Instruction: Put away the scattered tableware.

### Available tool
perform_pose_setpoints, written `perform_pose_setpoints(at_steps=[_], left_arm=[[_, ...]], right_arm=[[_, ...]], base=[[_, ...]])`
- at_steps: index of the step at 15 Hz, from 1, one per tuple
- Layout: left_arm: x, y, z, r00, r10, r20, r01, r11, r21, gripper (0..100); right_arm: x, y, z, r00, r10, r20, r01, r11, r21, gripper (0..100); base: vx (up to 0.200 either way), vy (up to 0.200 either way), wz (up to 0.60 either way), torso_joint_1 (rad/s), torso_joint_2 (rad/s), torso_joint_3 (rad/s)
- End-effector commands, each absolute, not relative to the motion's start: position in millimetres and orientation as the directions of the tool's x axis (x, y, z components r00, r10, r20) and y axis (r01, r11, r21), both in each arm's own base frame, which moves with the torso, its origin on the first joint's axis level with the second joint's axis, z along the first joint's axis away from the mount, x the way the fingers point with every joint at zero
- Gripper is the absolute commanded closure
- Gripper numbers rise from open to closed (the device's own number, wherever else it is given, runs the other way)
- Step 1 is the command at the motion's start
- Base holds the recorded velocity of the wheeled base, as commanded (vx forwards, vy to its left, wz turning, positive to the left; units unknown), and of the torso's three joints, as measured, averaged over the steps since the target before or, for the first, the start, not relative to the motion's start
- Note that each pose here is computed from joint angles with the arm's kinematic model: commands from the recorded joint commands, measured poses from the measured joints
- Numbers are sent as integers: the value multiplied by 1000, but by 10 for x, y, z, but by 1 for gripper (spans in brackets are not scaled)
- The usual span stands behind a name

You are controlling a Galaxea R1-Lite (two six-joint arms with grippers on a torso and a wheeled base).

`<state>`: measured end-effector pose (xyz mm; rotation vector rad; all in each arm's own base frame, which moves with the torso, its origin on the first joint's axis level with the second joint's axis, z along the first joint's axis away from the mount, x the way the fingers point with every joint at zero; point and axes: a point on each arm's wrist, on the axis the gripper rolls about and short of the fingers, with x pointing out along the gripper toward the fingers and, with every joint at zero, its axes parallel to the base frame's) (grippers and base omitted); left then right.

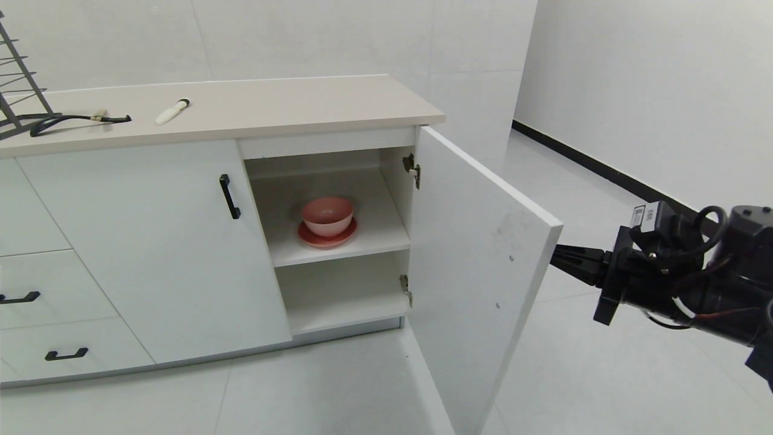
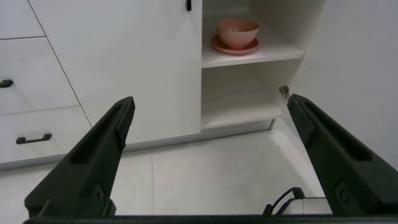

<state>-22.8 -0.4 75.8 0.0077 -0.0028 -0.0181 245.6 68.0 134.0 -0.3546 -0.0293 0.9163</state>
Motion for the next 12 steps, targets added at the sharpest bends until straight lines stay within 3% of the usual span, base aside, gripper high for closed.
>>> perform_pose_setpoints(at_steps=[1,8,12], left_arm=[[-228,-4,758,1000,-18,3,18,1000,8,0],[-228,-4,758,1000,-20,3,20,1000,9,0],[-228,-4,756,1000,-20,2,20,1000,9,0]], right_arm=[[2427,787,1342,577,807,-124,-795,520,-313,100],[2635,1136,1458,501,862,-75,-823,448,-349,100],[2803,1305,1310,471,877,-101,-850,420,-318,100]], base=[[0,0,0,0,0,0],[0,0,0,0,0,0],[0,0,0,0,0,0]])
